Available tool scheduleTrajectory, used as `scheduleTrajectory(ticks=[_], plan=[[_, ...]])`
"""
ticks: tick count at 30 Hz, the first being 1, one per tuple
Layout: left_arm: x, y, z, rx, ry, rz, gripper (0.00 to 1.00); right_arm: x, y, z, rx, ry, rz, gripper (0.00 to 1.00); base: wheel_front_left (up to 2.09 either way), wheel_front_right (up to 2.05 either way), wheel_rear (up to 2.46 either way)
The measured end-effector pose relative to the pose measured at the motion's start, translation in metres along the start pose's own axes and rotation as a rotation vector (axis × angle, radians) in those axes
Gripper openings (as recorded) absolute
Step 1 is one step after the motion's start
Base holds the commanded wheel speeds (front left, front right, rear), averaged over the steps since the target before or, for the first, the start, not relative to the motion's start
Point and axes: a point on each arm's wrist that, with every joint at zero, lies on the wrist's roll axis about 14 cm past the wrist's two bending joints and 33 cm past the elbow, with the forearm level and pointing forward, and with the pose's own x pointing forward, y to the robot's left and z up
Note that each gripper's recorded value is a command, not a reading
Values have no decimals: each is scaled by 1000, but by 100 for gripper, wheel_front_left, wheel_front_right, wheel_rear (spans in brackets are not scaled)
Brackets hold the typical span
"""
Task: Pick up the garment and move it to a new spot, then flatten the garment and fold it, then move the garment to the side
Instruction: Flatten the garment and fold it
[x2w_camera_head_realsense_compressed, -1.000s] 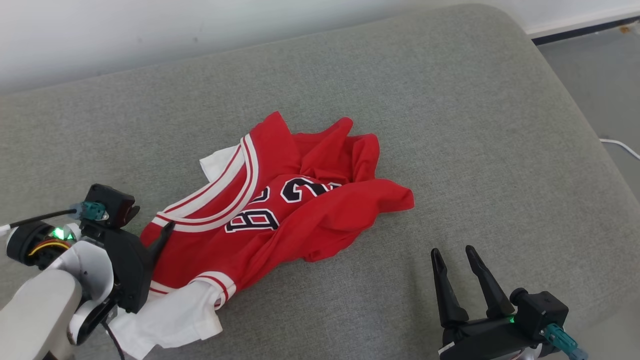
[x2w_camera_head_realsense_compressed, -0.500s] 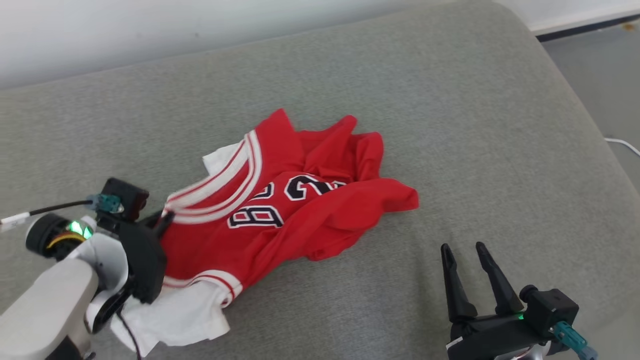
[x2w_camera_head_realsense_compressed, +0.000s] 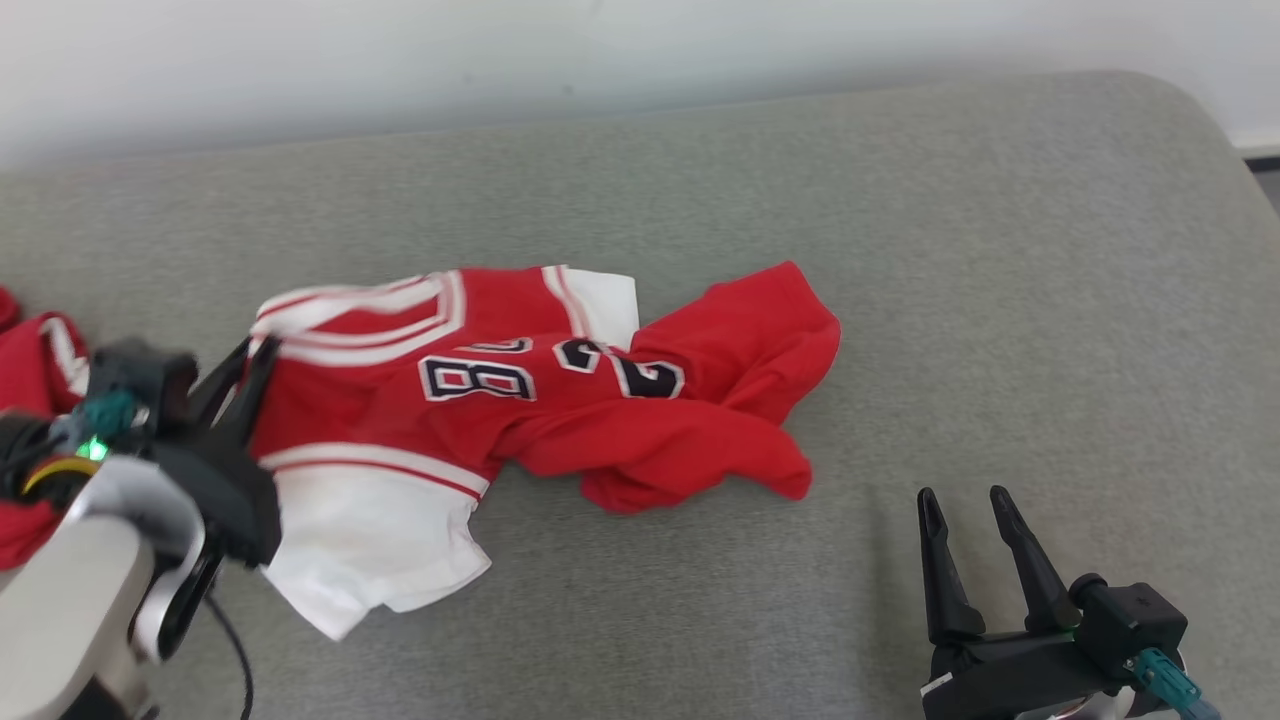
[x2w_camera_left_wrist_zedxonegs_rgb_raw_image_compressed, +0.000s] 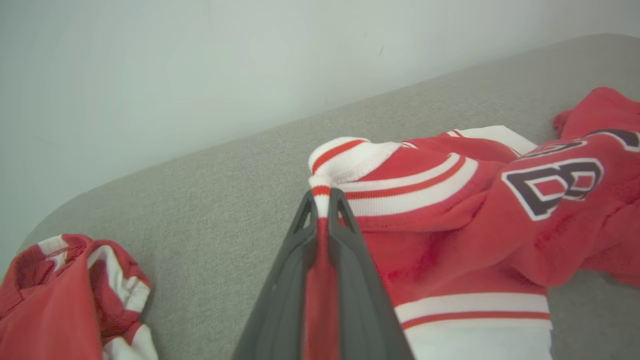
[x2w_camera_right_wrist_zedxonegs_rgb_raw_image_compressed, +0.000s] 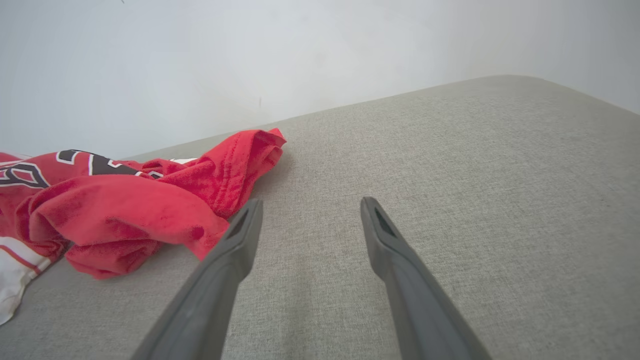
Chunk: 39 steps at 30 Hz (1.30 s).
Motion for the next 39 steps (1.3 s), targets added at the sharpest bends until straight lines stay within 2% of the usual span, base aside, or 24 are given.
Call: scheduleTrajectory(ticks=[6, 7, 8, 17, 21, 28, 39], plan=[[-36, 31, -35, -27, 37, 129, 0, 6, 14, -1, -4, 2, 44, 100, 0, 0, 0], [-38, 31, -35, -31, 20, 137, 28, 6, 14, -1, -5, 2, 45, 100, 0, 0, 0], [-38, 31, -33, -36, -6, 148, 100, 5, 14, 0, -7, 1, 45, 100, 0, 0, 0], [-52, 32, 7, -79, -209, 236, 100, -1, 15, 11, -15, -32, 50, 100, 0, 0, 0], [-76, 28, 35, -80, -332, 281, 100, -5, 15, 19, -28, -57, 54, 100, 0, 0, 0], [-115, 16, 37, -116, -412, 342, 100, -11, 17, 25, -37, -72, 68, 100, 0, 0, 0], [-159, 1, 24, -145, -448, 390, 100, -17, 22, 26, -48, -77, 86, 100, 0, 0, 0]])
